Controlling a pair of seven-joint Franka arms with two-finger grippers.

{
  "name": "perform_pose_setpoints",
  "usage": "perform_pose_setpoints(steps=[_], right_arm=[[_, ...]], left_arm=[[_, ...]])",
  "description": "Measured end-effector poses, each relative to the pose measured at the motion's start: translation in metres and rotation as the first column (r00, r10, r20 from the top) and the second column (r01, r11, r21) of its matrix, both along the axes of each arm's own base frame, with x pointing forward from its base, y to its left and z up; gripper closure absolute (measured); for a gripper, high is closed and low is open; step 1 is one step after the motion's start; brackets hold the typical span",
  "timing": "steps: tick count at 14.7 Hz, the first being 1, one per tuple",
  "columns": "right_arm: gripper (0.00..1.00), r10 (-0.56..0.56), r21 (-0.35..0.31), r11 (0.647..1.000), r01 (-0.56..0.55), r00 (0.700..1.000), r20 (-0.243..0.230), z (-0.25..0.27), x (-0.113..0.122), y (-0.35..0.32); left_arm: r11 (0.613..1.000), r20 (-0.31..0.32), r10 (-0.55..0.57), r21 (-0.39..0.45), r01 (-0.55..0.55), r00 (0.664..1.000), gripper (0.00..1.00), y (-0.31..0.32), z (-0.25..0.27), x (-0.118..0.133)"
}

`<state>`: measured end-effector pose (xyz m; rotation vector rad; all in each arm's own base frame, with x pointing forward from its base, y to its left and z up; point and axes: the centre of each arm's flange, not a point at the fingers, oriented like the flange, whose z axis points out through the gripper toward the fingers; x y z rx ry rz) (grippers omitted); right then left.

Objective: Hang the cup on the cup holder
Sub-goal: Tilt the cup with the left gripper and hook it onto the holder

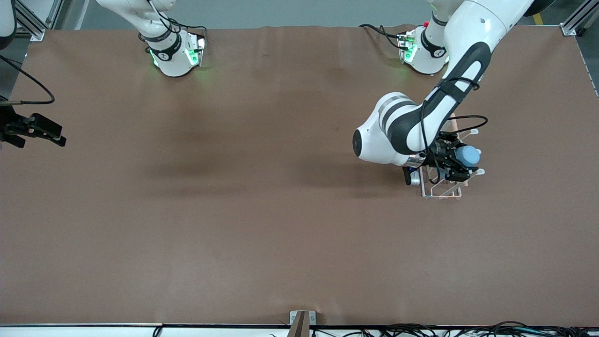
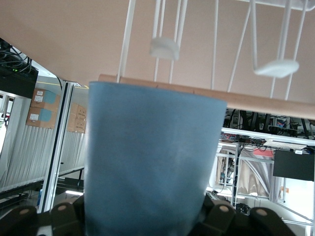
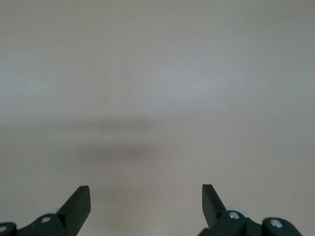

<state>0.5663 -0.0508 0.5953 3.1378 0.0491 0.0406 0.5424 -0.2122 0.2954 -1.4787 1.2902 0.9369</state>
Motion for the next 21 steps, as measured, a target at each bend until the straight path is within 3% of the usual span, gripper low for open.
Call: perform_pose_setpoints(steps=[8,14,18,21], right_arm=[[0.00,0.011,0.005,1.000,-0.011,0.999,-0.045,0.008,-0.014,0.008],[0.00,0.029,0.004,1.000,-0.029,0.999,-0.038,0.015,-0.018,0.018],[0.00,0.032,0.004,0.999,-0.032,0.999,-0.036,0.015,-0.017,0.020],[0.00,0.033,0.004,0.999,-0.033,0.999,-0.030,0.015,-0.017,0.021]], left_arm=[[1.000,0.013,-0.003,0.012,0.003,1.000,0.29,0.001,-0.022,0.001],[1.000,0.025,-0.009,0.022,0.009,1.000,0.29,0.002,-0.037,0.002],[1.000,0.089,0.005,0.022,-0.007,0.996,0.00,0.002,-0.042,0.002],[1.000,0.120,0.017,0.013,-0.019,0.993,0.00,0.001,-0.036,0.007]])
